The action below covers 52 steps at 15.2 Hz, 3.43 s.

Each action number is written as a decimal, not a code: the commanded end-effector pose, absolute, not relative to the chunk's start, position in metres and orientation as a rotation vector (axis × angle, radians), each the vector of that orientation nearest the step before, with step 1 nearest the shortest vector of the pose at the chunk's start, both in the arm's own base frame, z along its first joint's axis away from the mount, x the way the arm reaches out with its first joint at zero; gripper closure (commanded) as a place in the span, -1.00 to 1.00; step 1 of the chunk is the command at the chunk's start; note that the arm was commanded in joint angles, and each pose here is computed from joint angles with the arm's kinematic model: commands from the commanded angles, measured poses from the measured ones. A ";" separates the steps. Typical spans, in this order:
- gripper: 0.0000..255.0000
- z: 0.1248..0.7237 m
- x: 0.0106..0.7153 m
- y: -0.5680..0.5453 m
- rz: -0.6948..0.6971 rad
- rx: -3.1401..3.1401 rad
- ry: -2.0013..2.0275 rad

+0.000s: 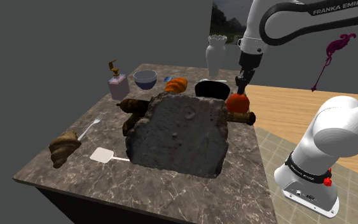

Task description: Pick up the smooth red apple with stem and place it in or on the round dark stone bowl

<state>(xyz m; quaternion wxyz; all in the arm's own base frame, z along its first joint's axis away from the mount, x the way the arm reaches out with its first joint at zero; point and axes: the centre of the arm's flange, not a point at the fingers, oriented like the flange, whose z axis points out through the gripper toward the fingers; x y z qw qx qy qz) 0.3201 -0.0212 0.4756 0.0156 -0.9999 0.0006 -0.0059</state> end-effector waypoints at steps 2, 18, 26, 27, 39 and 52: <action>1.00 0.492 0.320 -0.021 -0.018 -3.110 0.002; 1.00 0.574 0.320 -0.021 -0.018 -3.110 0.002; 1.00 0.608 0.409 -0.067 -0.018 -3.110 0.002; 1.00 0.612 0.420 -0.073 -0.018 -3.110 0.002; 1.00 0.635 0.518 -0.125 -0.018 -3.110 0.002; 1.00 0.566 0.518 -0.125 -0.018 -3.110 0.002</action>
